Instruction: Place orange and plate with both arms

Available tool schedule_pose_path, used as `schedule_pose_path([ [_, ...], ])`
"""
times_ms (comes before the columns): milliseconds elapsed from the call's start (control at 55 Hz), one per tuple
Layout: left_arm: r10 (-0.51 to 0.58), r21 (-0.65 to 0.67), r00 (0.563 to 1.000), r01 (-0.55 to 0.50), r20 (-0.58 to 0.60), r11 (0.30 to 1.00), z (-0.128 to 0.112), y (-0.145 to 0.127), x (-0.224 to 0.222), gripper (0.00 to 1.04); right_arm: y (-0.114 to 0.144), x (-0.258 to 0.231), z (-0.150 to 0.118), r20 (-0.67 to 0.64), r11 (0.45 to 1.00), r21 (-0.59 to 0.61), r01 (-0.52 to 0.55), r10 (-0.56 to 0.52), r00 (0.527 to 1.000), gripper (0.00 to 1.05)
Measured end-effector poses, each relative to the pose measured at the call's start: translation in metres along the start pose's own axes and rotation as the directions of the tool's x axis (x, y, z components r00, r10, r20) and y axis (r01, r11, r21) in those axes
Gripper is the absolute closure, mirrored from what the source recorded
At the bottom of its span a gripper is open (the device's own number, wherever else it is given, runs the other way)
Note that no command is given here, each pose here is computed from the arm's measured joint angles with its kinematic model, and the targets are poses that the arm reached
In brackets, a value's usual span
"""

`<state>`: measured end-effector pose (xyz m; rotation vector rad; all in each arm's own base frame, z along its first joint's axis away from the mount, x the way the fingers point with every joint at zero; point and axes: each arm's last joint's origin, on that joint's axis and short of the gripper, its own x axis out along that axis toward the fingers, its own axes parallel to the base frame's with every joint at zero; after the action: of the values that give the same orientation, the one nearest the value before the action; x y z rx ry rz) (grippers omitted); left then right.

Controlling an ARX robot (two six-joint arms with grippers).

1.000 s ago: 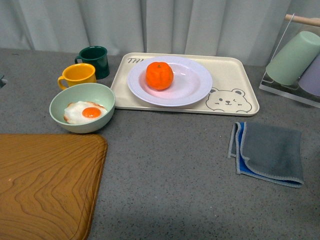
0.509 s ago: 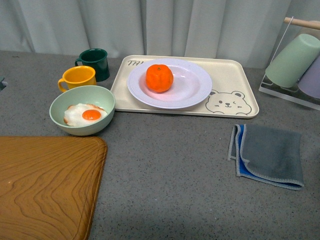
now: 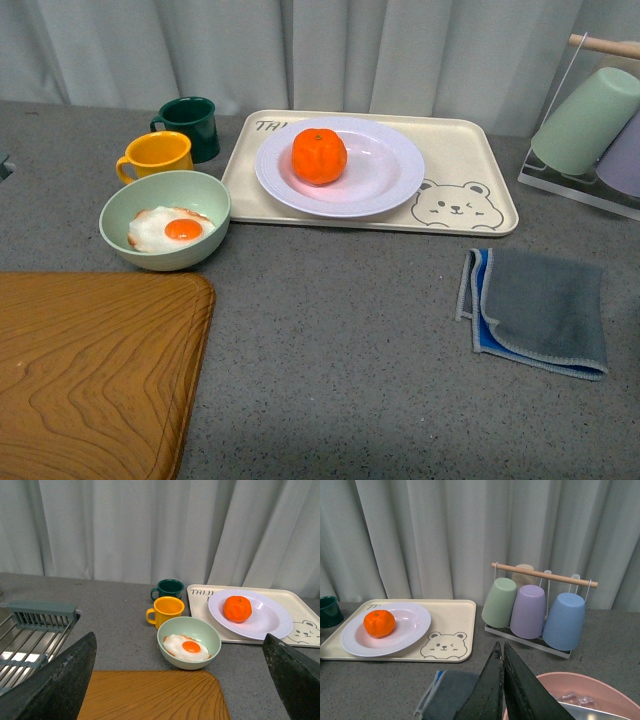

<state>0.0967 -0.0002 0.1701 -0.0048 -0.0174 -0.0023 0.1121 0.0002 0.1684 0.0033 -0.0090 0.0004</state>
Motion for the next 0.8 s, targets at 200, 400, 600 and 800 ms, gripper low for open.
schedule_pose_path([
  [200,0.0,0.0,1.0,0.0,0.0,1.0,0.0,0.0,0.0,0.07,0.0,-0.003,0.0,0.0,1.0,0.0,0.0,0.0,1.0,1.04],
  [400,0.0,0.0,1.0,0.0,0.0,1.0,0.0,0.0,0.0,0.07,0.0,-0.015,-0.003,-0.003,1.0,0.0,-0.002,0.002,1.0,1.04],
  [600,0.0,0.0,1.0,0.0,0.0,1.0,0.0,0.0,0.0,0.07,0.0,-0.015,-0.003,-0.006,1.0,-0.001,-0.001,0.001,1.0,0.95],
  [800,0.0,0.0,1.0,0.0,0.0,1.0,0.0,0.0,0.0,0.07,0.0,-0.015,-0.003,-0.006,1.0,-0.001,-0.002,0.002,1.0,0.61],
])
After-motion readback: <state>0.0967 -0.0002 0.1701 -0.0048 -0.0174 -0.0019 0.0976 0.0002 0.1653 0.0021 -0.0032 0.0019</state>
